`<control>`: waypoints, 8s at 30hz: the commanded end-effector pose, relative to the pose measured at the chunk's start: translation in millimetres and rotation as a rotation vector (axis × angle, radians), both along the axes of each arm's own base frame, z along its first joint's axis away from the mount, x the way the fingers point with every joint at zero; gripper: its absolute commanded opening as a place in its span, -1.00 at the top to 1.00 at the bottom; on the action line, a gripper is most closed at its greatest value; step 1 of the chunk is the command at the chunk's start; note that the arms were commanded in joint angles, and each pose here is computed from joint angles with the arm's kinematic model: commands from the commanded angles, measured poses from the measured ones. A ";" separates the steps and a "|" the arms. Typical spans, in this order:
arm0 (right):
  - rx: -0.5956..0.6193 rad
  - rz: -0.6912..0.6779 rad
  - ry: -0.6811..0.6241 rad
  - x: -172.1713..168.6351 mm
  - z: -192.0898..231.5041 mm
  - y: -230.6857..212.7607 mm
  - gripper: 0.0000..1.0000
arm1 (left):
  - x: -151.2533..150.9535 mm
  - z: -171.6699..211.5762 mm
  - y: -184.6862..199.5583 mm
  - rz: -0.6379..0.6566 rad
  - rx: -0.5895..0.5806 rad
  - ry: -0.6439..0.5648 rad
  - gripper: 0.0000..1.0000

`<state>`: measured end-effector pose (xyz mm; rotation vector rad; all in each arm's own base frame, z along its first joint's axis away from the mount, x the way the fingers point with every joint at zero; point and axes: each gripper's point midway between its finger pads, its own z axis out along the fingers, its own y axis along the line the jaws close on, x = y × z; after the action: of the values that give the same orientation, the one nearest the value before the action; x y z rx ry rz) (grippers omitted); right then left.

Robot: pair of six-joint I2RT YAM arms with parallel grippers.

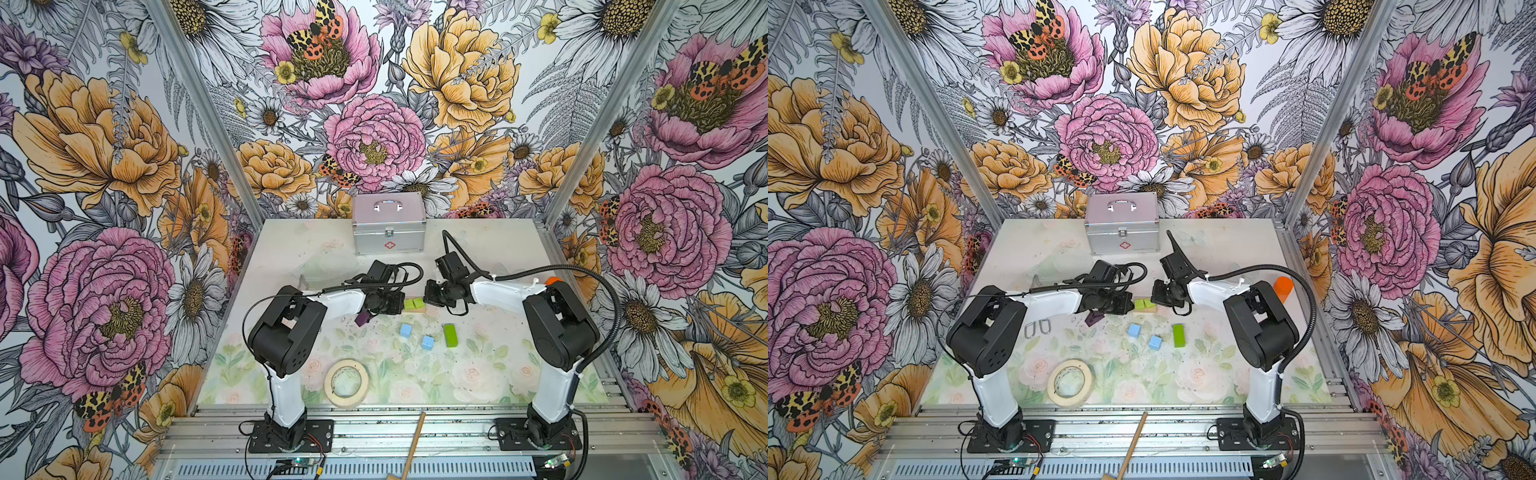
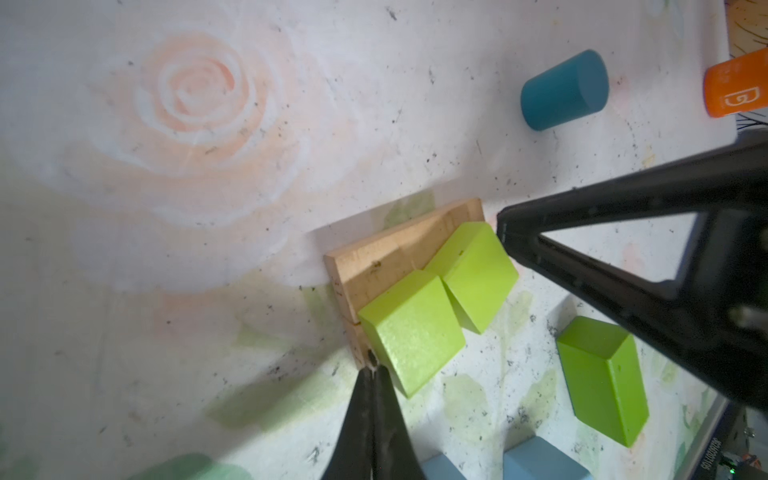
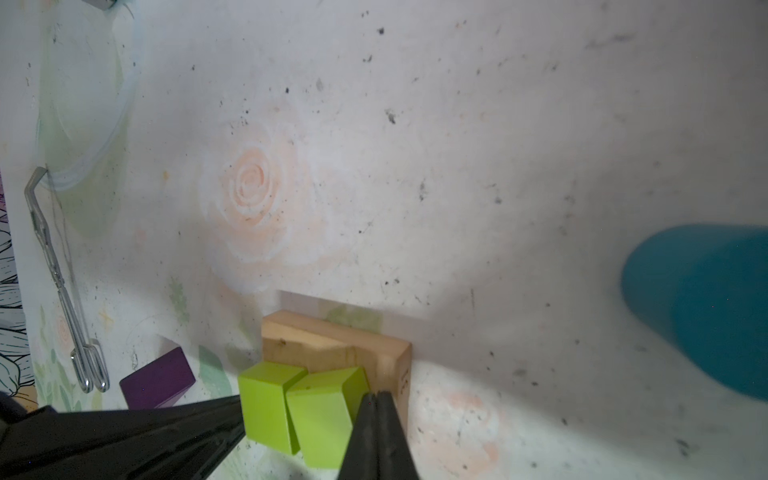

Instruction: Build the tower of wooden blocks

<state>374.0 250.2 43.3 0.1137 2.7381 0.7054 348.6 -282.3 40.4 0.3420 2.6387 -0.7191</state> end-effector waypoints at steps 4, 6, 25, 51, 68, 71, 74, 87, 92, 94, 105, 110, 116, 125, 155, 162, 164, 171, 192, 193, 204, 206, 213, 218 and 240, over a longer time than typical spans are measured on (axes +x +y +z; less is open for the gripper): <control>-0.007 -0.012 0.000 -1.6 -3.1 1.3 1.00 | 10.8 11.3 -4.5 0.008 -0.034 -0.026 1.00; -0.007 -0.013 0.001 -2.0 -2.9 0.7 1.00 | 11.7 12.6 -5.1 0.008 -0.036 -0.029 1.00; -0.006 -0.018 0.000 -5.1 -3.1 0.5 1.00 | 13.7 11.9 -6.5 0.004 -0.037 -0.027 1.00; -0.007 -0.019 -0.008 -7.3 0.7 0.1 1.00 | 16.1 12.9 -7.6 0.000 -0.039 -0.031 1.00; -0.014 -0.044 -0.037 -3.5 10.7 -9.2 1.00 | 20.5 45.3 1.1 0.026 -0.062 -0.103 1.00; -0.013 -0.043 -0.040 -2.4 11.6 -8.4 1.00 | 20.7 43.8 4.5 0.033 -0.059 -0.097 1.00; -0.011 -0.044 -0.041 -1.2 12.2 -7.9 1.00 | 21.0 40.7 6.6 0.039 -0.056 -0.088 1.00; -0.009 -0.048 -0.056 5.9 16.0 -5.9 1.00 | 19.0 33.6 3.1 0.026 -0.066 -0.059 1.00; -0.006 -0.046 -0.065 7.9 19.4 -5.4 1.00 | 18.2 32.7 3.8 0.027 -0.064 -0.056 1.00; -0.006 -0.047 -0.067 8.6 20.3 -5.7 1.00 | 17.2 32.0 3.3 0.025 -0.064 -0.052 1.00; 0.003 -0.044 -0.079 12.3 25.3 -3.1 1.00 | 10.6 12.4 4.4 0.019 -0.037 -0.005 1.00; 0.004 -0.042 -0.071 11.8 22.6 -2.1 1.00 | 10.0 13.1 2.9 0.013 -0.038 -0.007 1.00; 0.009 -0.040 -0.061 12.5 19.8 -0.2 1.00 | 8.8 12.5 -0.6 0.002 -0.041 -0.004 1.00; 0.011 -0.031 -0.059 10.8 19.4 3.3 1.00 | 7.2 8.5 -7.0 -0.014 -0.046 0.010 1.00; 0.008 -0.023 -0.023 2.1 7.7 7.5 1.00 | 10.3 7.5 -10.4 -0.018 -0.045 0.010 1.00; 0.004 -0.023 -0.022 0.5 6.5 6.8 1.00 | 11.0 8.7 -10.8 -0.017 -0.048 0.008 1.00; 0.006 -0.026 -0.021 0.2 6.9 6.3 1.00 | 11.4 7.8 -11.0 -0.017 -0.047 0.009 1.00; 0.002 -0.029 -0.020 -1.9 6.6 5.0 1.00 | 11.7 8.5 -12.3 -0.019 -0.049 0.008 1.00; -0.002 -0.035 -0.025 -7.9 10.0 3.3 1.00 | 12.6 6.5 -14.5 -0.025 -0.050 0.015 1.00; -0.002 -0.034 -0.026 -8.0 10.4 3.4 1.00 | 12.3 6.6 -15.5 -0.027 -0.050 0.014 1.00; -0.005 -0.037 -0.033 -7.3 11.7 1.6 1.00 | 12.8 9.1 -13.8 -0.025 -0.043 0.005 1.00; -0.005 -0.041 -0.035 -6.6 12.8 0.6 1.00 | 12.7 8.9 -12.7 -0.022 -0.040 0.005 1.00; -0.003 -0.043 -0.037 -6.9 14.1 0.0 1.00 | 14.8 10.2 -9.4 -0.011 -0.033 -0.002 1.00; 0.000 -0.044 -0.031 -7.3 12.8 0.5 1.00 | 17.3 12.2 -6.8 -0.003 -0.026 -0.009 1.00; -0.003 -0.051 -0.023 -11.3 11.3 -0.8 1.00 | 28.5 32.3 1.8 0.031 -0.020 -0.069 1.00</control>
<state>361.2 248.2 39.9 0.1631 2.7447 0.6688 361.3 -281.8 40.4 0.3197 2.6545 -0.7232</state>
